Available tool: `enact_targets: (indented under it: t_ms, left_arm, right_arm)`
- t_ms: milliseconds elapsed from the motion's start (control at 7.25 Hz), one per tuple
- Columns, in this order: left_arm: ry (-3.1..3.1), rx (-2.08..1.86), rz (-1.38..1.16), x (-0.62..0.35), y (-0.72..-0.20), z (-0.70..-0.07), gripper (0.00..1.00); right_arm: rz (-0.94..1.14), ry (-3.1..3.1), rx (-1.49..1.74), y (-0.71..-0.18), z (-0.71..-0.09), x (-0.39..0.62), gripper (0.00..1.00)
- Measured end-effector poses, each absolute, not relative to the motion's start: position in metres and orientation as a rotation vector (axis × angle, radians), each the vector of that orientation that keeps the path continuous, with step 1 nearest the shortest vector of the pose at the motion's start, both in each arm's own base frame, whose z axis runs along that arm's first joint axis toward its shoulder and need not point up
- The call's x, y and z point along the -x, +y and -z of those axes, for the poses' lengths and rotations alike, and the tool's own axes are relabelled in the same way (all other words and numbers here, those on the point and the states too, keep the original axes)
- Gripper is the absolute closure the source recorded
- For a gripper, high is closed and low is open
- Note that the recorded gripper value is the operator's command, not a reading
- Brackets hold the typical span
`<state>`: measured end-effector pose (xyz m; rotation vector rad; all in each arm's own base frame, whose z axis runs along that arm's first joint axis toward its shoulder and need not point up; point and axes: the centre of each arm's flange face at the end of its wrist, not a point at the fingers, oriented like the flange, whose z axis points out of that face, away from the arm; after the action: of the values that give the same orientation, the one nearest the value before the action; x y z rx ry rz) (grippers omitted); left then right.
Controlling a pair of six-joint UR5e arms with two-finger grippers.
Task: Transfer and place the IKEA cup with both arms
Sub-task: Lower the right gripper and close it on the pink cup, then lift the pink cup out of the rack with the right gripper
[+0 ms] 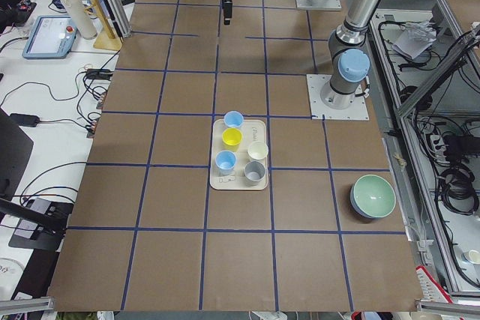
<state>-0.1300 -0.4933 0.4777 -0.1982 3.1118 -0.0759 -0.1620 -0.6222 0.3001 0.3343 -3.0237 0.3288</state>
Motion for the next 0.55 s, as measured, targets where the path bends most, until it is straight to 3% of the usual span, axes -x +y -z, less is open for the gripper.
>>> enact_targets:
  t_ms: [552]
  left_arm:
    - [3.112,0.198,0.075,0.130,-0.493,-0.477,0.00]
  right_arm:
    - [-0.313,-2.995,-0.328,-0.616,-0.316,0.162,1.00]
